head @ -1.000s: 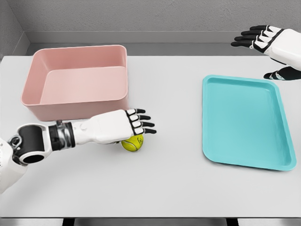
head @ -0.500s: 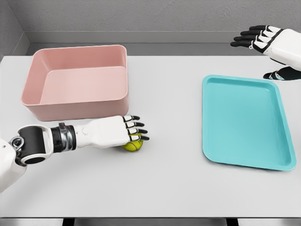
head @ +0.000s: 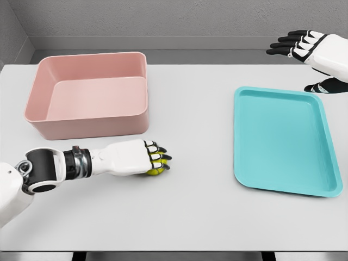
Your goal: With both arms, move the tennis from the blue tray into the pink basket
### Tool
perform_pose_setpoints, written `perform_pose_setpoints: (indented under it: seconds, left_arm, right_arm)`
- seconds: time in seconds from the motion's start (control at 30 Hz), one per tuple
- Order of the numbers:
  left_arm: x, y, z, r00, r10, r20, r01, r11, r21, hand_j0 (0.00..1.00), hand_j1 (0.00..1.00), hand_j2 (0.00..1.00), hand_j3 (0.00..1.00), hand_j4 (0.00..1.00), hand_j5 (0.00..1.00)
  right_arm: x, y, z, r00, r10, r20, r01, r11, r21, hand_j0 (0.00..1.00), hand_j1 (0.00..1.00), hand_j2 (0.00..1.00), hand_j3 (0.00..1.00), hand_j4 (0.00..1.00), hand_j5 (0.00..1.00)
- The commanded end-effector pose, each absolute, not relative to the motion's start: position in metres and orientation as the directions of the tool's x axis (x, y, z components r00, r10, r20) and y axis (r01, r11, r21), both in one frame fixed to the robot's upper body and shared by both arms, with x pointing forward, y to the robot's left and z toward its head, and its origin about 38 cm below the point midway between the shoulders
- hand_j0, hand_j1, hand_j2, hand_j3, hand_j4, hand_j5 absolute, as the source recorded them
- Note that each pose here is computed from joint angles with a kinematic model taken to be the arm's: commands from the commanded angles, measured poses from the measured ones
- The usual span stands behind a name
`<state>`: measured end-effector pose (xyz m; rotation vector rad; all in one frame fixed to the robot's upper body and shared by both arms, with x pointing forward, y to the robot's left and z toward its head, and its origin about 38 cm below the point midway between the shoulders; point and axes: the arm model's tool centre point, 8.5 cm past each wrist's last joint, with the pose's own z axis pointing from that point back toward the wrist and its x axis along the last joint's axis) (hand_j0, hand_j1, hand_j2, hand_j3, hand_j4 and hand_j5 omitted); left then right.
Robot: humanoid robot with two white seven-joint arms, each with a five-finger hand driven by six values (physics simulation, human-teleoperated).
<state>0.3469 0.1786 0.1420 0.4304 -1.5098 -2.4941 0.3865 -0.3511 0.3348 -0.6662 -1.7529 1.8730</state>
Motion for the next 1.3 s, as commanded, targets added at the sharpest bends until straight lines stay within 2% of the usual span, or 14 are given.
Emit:
perform_pose_setpoints:
  seconds: [0.0,0.3,0.47,0.87,1.1,1.27]
  left_arm:
    - [0.346,0.179,0.141,-0.940,-0.309,-0.145,0.018,-0.470,0.883,0.60,0.60,0.60,0.60,0.60,0.60]
    - [0.351,0.187,0.148,-0.936,-0.315,-0.155,0.015,-0.475,0.880,0.37,0.37,0.37,0.37,0.37,0.37]
    - [0.353,0.187,0.155,-0.938,-0.317,-0.140,0.019,-0.452,0.892,0.37,0.37,0.37,0.37,0.37,0.37]
    - [0.348,0.178,0.167,-0.949,-0.310,0.059,0.146,-0.264,0.954,0.36,0.36,0.36,0.36,0.36,0.36]
    - [0.349,0.155,0.181,-0.956,-0.270,0.115,0.160,-0.149,0.976,0.36,0.36,0.36,0.36,0.36,0.36]
    - [0.359,0.144,0.209,-0.963,-0.244,0.110,0.129,-0.063,0.990,0.36,0.36,0.36,0.36,0.36,0.36]
  right_arm:
    - [0.386,-0.351,0.335,-0.763,0.646,-0.018,-0.021,-0.053,-0.998,1.00,1.00,1.00,1.00,1.00,1.00]
    - [0.386,-0.351,0.336,-0.764,0.645,-0.019,-0.020,-0.054,-0.998,1.00,1.00,1.00,1.00,1.00,1.00]
    - [0.386,-0.351,0.336,-0.764,0.645,-0.019,-0.020,-0.054,-0.998,1.00,1.00,1.00,1.00,1.00,1.00]
    - [0.386,-0.351,0.335,-0.764,0.645,-0.018,-0.022,-0.054,-0.998,1.00,1.00,1.00,1.00,1.00,1.00]
    - [0.386,-0.350,0.335,-0.765,0.644,-0.019,-0.021,-0.054,-0.998,1.00,1.00,1.00,1.00,1.00,1.00]
    - [0.386,-0.351,0.335,-0.764,0.645,-0.020,-0.021,-0.055,-0.998,1.00,1.00,1.00,1.00,1.00,1.00]
